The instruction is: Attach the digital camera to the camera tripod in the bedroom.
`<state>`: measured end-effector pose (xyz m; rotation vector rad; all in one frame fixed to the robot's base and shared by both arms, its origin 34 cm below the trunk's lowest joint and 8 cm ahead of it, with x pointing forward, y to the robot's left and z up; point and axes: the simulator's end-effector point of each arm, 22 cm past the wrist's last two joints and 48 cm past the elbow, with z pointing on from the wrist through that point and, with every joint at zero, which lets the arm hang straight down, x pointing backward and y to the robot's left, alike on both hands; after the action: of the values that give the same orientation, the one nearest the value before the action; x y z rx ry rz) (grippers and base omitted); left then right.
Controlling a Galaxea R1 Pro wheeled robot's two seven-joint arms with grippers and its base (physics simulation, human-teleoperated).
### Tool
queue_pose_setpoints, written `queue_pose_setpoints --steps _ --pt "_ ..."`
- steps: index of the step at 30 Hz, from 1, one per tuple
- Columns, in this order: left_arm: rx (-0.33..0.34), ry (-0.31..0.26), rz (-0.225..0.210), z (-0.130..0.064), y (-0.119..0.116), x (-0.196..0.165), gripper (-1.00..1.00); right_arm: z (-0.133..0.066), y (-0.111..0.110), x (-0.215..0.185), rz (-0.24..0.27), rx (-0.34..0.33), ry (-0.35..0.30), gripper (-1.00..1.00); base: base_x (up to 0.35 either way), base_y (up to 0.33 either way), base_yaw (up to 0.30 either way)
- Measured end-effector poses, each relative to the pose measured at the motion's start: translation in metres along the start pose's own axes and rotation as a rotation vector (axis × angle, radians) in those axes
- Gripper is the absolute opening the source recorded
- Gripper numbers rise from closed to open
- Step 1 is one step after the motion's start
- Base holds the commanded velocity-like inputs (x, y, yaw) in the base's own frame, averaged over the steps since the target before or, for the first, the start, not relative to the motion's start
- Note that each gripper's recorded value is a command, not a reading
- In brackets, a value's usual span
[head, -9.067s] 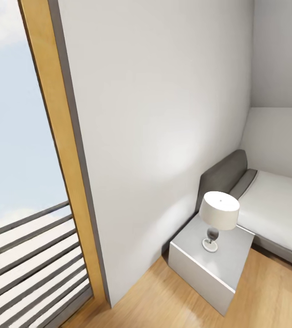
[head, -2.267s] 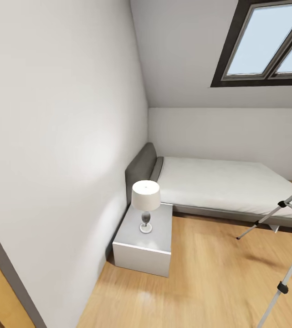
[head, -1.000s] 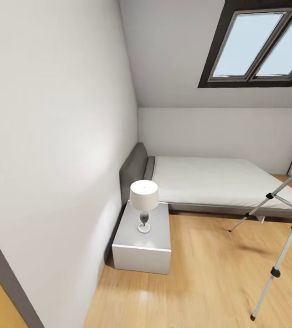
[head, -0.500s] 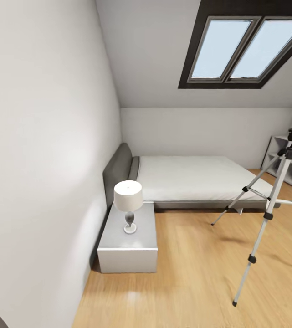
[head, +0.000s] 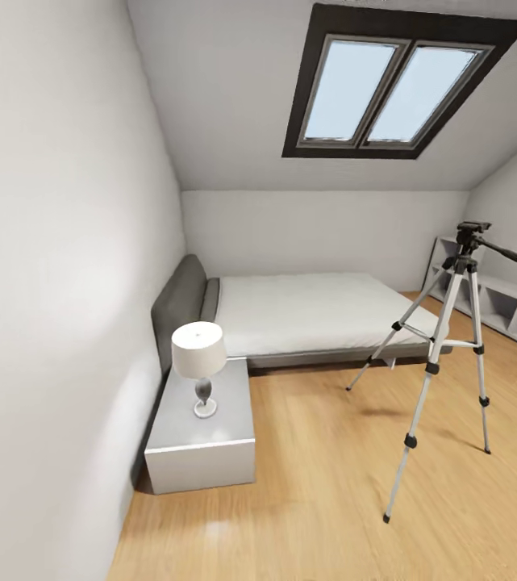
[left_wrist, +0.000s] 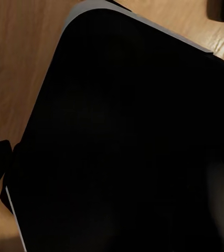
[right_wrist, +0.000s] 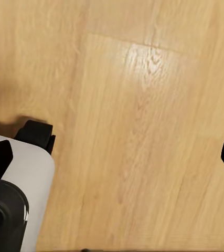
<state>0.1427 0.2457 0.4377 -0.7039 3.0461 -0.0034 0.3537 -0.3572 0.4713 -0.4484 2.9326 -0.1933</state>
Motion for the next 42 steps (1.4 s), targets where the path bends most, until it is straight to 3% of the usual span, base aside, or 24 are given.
queue_pose_setpoints --steps 34,42 --pt "-0.001 0.0 -0.003 0.0 0.0007 -0.0002 1.0 0.0 0.0027 0.0046 0.004 -0.009 0.022 1.0 0.0 0.0 -0.281" --pt "-0.001 -0.001 -0.002 0.0 0.001 -0.0006 1.0 0.0 0.0024 0.0044 0.004 -0.008 0.021 1.0 -0.022 0.022 -0.103"
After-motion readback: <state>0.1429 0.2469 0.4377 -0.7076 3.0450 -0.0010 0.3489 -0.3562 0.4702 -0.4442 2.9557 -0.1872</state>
